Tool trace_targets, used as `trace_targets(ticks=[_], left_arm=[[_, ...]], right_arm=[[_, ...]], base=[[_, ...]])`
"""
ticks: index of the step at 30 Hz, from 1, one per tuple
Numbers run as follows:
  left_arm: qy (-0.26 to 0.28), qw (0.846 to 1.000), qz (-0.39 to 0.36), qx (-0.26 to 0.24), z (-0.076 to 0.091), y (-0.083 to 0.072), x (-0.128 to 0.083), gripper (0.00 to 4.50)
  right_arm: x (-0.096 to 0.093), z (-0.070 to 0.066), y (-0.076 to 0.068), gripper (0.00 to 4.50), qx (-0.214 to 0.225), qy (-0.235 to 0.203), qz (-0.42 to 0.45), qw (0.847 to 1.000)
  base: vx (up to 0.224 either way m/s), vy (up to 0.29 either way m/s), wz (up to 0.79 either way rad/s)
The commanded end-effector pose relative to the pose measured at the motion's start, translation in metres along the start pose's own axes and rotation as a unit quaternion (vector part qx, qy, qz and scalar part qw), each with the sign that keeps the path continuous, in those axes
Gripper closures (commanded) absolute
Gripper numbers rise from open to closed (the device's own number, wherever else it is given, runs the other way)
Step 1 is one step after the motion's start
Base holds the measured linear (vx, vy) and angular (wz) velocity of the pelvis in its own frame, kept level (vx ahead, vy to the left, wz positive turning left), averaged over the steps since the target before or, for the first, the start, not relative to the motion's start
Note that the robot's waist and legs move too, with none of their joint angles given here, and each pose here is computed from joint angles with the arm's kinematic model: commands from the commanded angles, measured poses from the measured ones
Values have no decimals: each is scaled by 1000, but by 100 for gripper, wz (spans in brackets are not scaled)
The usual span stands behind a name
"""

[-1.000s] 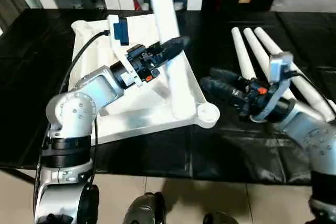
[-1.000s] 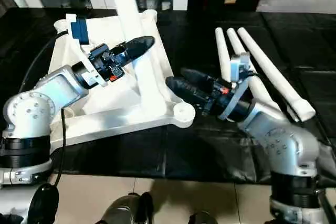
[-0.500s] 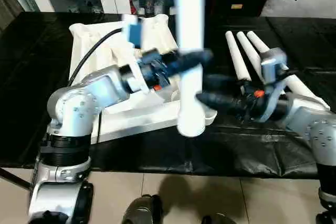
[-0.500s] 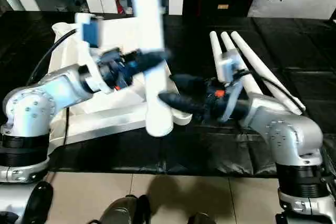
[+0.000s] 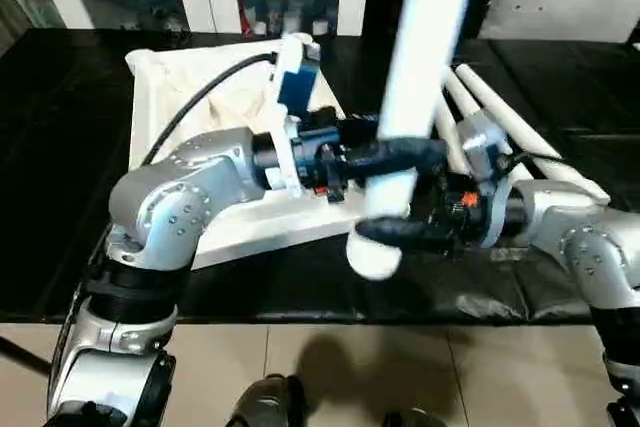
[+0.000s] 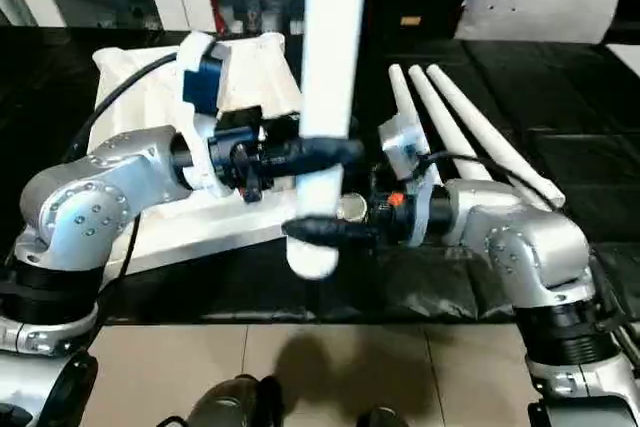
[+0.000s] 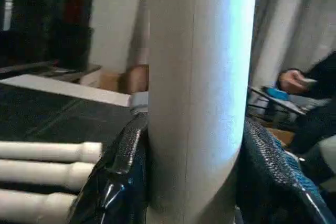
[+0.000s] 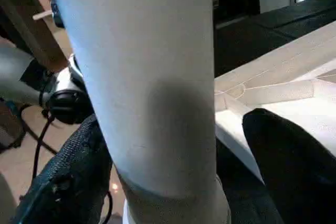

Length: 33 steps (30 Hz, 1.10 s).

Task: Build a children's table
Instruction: Pick table leg

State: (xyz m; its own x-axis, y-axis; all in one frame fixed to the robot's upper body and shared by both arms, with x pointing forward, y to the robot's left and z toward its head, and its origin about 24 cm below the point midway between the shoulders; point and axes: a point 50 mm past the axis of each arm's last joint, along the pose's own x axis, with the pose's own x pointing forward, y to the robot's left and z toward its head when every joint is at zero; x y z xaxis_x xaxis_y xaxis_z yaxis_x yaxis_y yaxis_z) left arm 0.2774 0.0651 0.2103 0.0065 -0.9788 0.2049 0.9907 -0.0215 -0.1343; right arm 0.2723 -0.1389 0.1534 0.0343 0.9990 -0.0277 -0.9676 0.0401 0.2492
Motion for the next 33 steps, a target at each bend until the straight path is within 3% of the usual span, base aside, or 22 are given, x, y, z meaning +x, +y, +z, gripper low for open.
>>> trace_targets(ticks=[1,9,13,15,20,33], left_arm=[[6,999,-31,16,6,-6,7,264],[15,999,-44,19,4,-7,11,264],[12,999,-37,23,4,-4,12,264],[8,999,-32,28,5,-3,13,264],[7,999,-32,30,5,-2,15,264],[46,998,-21,37,-8,-1,10,264]], right_arm=[[0,6,1,82,-21,9,7,1000],[3,5,5,163,-20,13,34,999],[4,5,6,180,-18,12,43,999],[5,4,6,214,-16,12,46,999],[8,0,5,239,-10,12,46,999],[8,-5,2,248,-15,7,16,1000]], base=[[-59,29,-7],[-11,-18,8],[-41,31,-8],[78,-50,1],[-117,50,1],[-31,3,0]])
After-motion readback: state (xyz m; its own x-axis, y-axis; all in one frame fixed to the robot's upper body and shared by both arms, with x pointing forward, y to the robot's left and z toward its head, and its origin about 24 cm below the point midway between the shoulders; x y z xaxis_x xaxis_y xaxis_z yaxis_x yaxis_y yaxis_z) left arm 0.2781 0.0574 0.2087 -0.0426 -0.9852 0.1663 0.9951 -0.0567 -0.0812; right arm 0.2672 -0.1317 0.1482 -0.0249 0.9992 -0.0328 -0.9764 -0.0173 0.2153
